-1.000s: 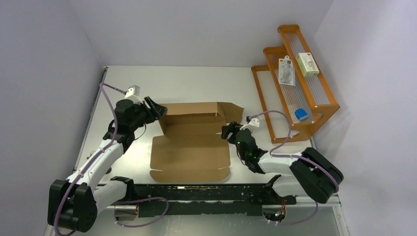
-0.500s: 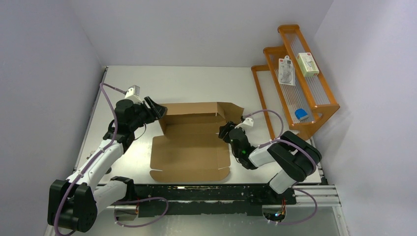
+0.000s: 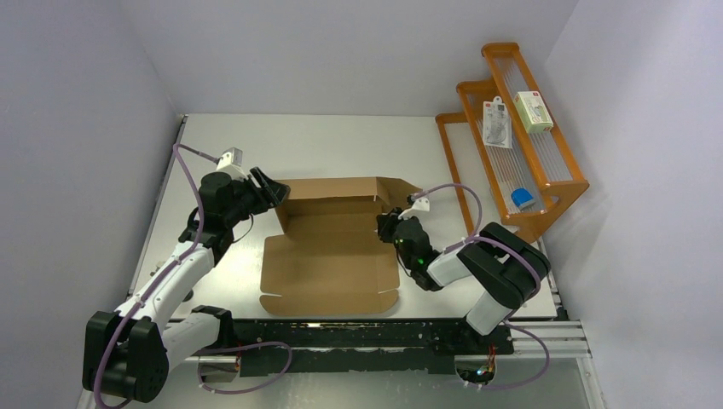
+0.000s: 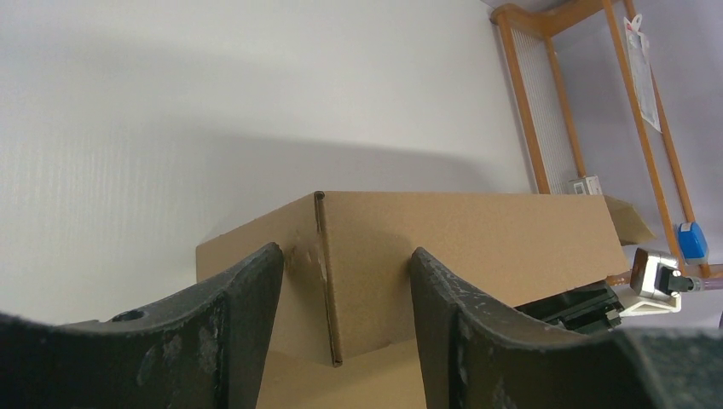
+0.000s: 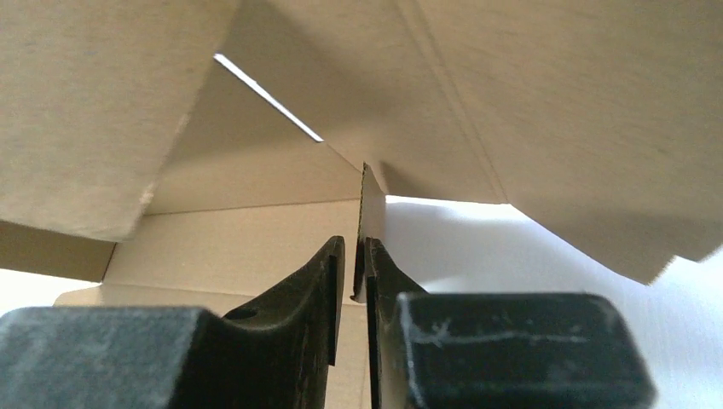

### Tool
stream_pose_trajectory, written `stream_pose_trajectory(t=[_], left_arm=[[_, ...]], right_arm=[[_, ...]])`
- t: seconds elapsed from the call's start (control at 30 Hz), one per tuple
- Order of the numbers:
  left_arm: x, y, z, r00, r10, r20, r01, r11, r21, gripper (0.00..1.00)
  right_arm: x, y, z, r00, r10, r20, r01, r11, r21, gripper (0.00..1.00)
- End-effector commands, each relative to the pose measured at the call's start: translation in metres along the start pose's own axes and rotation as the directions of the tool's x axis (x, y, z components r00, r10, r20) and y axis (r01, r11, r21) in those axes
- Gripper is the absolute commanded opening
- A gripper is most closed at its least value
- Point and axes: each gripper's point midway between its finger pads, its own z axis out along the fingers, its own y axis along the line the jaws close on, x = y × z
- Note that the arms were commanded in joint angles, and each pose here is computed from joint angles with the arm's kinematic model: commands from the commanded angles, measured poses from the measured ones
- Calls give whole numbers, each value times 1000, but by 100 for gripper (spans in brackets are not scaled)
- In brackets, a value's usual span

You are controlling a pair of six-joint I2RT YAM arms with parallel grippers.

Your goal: Fold the paper box

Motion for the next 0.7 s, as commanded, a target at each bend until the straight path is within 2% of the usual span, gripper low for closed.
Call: stream_pose_trajectory(t=[0.0,0.2,0.4,0.67], left_arm=[[9,6,-1,1000,9,-29,-9,1000,-14,60],[9,6,-1,1000,9,-27,-10,1000,-19,60],[5,10,-4,1000,18,-14,-18,999,-43,60],[-17,8,-11,999,32,44,-28,995,-95,68]], right_arm=[[-10,26,7,997,-61,39,64,994,-88,19],[-1,37,10,982,-184,54,188,979,-82,20],[-3,38,4,975,-207,81,214,973,-83,23],[-25,46,-17,980,-190,49,195,975,-103,38]])
